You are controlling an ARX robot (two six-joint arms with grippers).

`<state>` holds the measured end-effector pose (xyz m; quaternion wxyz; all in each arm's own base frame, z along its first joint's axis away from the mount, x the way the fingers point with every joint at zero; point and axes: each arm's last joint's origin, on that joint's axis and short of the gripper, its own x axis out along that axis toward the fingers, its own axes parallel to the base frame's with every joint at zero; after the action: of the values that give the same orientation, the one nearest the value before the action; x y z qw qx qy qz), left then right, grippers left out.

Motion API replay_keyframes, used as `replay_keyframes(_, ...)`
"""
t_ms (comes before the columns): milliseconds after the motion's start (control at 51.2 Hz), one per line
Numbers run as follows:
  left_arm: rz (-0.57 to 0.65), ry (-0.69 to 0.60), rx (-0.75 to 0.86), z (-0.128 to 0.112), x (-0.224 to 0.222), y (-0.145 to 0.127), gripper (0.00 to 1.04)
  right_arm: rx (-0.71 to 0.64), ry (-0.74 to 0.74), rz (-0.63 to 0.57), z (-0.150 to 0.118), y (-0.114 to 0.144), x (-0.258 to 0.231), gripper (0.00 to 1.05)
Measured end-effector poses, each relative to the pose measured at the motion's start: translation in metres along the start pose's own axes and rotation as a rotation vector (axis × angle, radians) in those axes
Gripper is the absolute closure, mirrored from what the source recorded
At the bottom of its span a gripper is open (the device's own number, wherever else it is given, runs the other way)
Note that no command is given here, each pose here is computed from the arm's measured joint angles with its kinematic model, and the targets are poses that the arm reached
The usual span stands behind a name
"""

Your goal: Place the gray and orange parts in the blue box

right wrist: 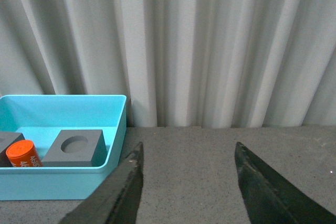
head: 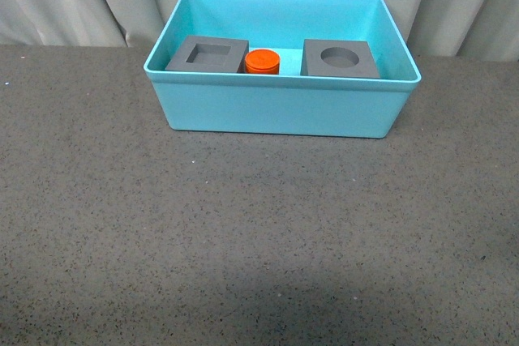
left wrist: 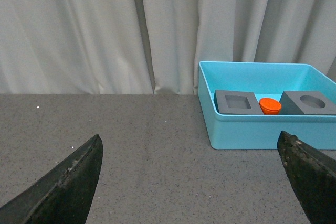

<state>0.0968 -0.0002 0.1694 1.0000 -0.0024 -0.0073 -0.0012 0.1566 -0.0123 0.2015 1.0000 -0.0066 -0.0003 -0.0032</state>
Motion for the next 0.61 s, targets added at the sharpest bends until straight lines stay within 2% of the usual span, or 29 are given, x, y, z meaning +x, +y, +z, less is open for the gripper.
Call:
replay_keyframes(59, 0.000, 0.000, 0.000, 0.000, 0.000, 0.000, 0.07, 0.002, 0.004, -0.024, -0.004, 0.004, -0.004, 0.68)
replay_keyframes(234, 0.000, 0.000, 0.000, 0.000, 0.000, 0.000, 0.07, 0.003, 0.006, 0.003, -0.015, 0.012, -0.016, 1.04)
replay_keyframes(606, 0.000, 0.000, 0.000, 0.000, 0.000, 0.000, 0.07, 0.004, 0.006, 0.005, -0.025, 0.012, -0.030, 1.04)
